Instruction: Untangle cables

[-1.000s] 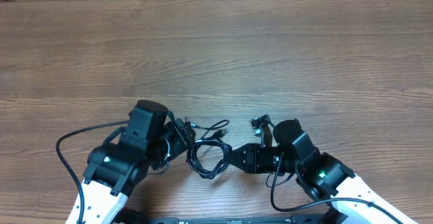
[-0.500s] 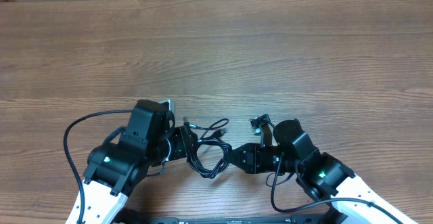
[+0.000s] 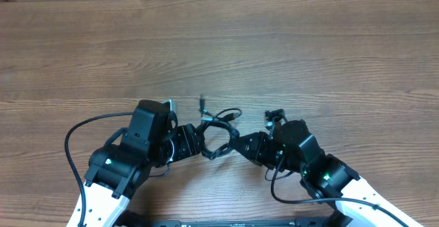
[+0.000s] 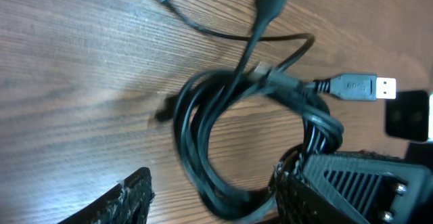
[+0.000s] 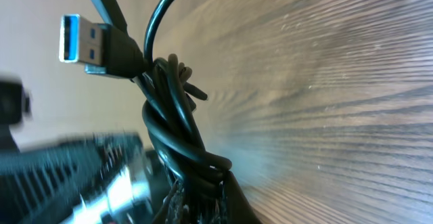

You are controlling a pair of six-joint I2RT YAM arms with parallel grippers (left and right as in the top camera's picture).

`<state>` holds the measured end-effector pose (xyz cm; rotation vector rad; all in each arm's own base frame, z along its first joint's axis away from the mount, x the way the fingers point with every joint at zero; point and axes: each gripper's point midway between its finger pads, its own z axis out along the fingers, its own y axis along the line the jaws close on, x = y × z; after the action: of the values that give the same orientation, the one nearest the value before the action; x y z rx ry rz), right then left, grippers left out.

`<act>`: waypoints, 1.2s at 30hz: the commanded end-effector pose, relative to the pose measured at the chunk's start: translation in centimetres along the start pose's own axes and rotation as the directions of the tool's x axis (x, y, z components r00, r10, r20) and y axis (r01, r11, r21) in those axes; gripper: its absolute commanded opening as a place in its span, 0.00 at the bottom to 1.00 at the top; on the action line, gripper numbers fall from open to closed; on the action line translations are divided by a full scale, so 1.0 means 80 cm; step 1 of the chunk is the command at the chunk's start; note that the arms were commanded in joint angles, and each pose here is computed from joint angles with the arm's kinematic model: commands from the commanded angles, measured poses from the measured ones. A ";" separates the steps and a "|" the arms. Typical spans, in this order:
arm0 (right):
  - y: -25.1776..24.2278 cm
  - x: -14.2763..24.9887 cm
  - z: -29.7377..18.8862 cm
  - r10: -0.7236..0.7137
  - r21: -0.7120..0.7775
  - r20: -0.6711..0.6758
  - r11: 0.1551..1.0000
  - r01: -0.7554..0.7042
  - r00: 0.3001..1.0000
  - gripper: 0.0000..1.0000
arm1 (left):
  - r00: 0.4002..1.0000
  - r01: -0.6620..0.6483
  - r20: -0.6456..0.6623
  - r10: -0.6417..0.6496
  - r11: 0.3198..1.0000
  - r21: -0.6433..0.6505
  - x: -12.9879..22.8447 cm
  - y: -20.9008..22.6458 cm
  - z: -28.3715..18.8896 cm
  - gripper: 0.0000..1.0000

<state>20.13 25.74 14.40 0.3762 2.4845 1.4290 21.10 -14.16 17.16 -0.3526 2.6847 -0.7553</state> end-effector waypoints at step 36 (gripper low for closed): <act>-0.031 0.044 -0.008 0.884 0.201 0.001 0.458 -0.866 0.468 0.04 | 0.988 0.150 -0.034 -0.152 0.988 -0.045 -0.008 0.002 0.017 0.52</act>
<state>16.50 24.79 11.30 1.7403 2.6196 1.4646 21.51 -14.33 15.14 -0.5478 2.7638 -0.7351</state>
